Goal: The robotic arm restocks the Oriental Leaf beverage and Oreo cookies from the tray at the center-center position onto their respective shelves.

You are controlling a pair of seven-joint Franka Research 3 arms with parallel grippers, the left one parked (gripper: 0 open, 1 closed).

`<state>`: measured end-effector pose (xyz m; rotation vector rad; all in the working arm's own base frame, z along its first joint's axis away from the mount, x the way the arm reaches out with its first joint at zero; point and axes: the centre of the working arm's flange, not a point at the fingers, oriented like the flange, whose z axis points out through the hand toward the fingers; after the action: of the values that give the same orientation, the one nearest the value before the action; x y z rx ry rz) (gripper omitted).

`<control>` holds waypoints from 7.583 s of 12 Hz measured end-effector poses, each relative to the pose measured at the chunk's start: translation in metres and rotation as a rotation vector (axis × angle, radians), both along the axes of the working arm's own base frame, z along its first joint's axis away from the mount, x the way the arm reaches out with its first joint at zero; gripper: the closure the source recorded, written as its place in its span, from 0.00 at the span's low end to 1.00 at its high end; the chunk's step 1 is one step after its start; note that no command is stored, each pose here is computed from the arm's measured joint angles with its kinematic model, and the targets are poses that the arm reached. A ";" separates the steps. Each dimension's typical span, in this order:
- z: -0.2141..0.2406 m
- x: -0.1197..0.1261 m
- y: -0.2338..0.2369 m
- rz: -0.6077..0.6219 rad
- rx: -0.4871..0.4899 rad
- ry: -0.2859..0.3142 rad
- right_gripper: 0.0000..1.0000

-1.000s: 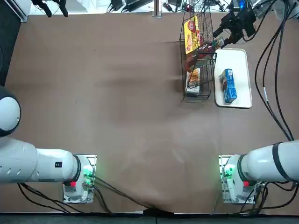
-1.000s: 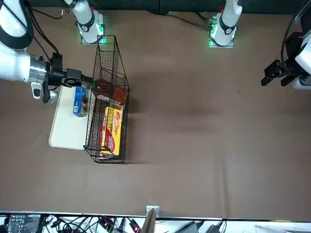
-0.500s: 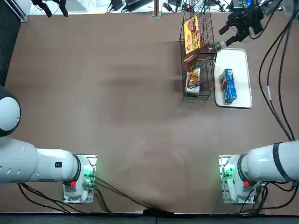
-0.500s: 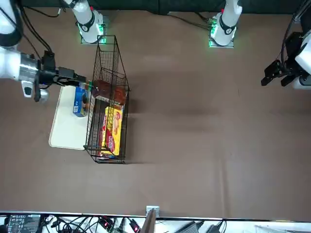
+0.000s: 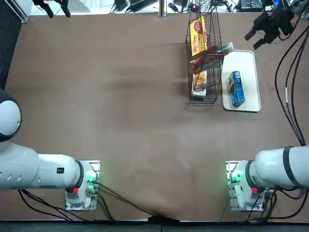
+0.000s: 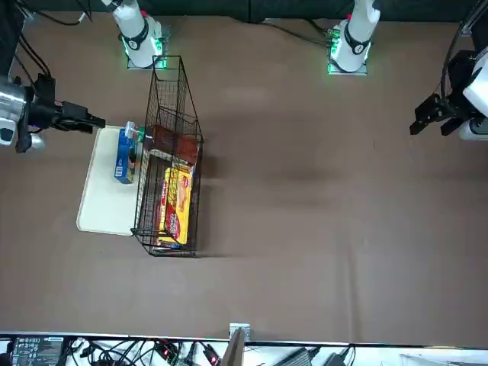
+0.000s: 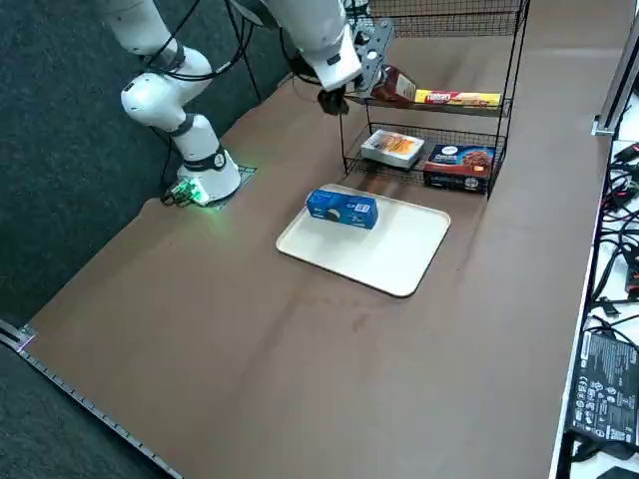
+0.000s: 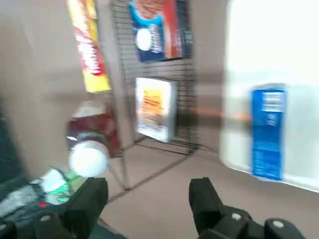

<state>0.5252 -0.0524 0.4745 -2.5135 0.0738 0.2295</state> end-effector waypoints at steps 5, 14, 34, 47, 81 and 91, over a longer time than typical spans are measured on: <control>-0.069 0.008 -0.029 0.062 -0.217 0.011 0.00; -0.191 0.003 0.001 0.125 -0.354 0.009 0.00; -0.278 -0.022 0.021 0.129 -0.433 0.025 0.39; 0.062 0.041 -0.030 0.036 -0.327 -0.050 0.43; 0.126 0.064 0.230 -0.099 -0.134 0.029 0.00; 0.179 0.038 0.130 0.101 -0.519 -0.203 0.00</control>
<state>0.5632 0.0779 0.6533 -3.0467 -0.0877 -0.0122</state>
